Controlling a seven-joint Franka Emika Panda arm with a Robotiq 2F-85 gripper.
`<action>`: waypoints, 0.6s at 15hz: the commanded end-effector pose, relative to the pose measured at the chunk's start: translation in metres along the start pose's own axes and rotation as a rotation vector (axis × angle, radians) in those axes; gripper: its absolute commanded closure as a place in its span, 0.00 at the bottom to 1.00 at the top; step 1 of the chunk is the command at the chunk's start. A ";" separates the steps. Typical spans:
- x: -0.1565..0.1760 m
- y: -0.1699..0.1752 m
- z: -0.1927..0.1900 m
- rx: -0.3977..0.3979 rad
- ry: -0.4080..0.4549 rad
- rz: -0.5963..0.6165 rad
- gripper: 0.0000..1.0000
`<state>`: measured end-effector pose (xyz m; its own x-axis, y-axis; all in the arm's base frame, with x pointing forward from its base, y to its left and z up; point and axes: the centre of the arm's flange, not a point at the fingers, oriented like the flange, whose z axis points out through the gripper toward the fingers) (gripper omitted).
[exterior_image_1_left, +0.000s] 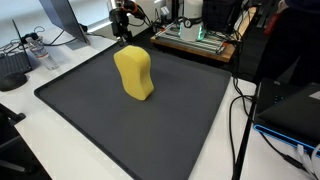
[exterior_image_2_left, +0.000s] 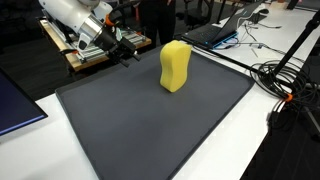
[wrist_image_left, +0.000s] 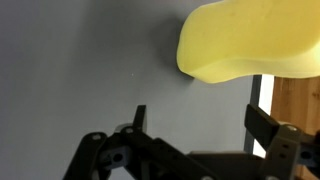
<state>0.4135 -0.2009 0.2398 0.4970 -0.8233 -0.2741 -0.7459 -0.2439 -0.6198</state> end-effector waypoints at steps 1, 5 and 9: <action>-0.087 0.002 -0.024 0.028 0.150 -0.124 0.00; -0.150 -0.023 -0.034 0.001 0.306 -0.260 0.00; -0.213 -0.090 -0.033 -0.054 0.471 -0.449 0.00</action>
<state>0.3724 -0.0784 0.3333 0.5356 -0.8143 0.2238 -0.5800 -0.5474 -0.6033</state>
